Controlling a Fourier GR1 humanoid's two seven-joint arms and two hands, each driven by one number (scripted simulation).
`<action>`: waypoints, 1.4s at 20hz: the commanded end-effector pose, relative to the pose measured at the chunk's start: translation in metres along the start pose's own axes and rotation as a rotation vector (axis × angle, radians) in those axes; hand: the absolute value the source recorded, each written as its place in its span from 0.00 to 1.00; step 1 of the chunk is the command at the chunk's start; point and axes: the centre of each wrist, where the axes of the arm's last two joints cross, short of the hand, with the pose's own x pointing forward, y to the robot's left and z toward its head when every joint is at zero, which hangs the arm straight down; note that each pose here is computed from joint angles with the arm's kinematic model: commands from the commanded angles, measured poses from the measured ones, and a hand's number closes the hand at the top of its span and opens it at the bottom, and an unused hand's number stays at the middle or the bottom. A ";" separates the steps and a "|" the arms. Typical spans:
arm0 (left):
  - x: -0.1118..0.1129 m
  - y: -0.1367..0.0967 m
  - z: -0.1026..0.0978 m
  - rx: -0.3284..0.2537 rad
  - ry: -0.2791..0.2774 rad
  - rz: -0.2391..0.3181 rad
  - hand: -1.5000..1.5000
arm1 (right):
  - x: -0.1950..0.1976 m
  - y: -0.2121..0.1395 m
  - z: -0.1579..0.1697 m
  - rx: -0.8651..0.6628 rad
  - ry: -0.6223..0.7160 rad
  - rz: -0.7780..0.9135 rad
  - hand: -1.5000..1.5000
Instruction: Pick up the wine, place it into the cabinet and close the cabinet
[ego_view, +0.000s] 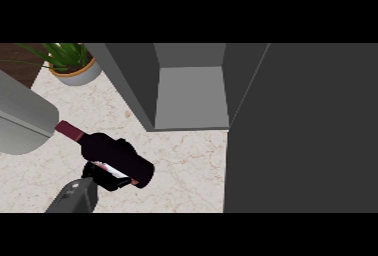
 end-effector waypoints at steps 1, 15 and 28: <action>-0.008 -0.011 -0.004 -0.136 -0.105 0.005 1.00 | 0.020 0.019 0.009 -0.017 -0.059 -0.001 0.00; -0.002 -0.014 0.031 0.386 -0.447 -0.520 1.00 | 0.030 0.010 0.016 -0.006 -0.038 0.018 0.00; 0.054 -0.100 -0.040 0.415 -0.389 -0.589 1.00 | 0.027 0.020 0.015 -0.030 -0.008 0.005 0.00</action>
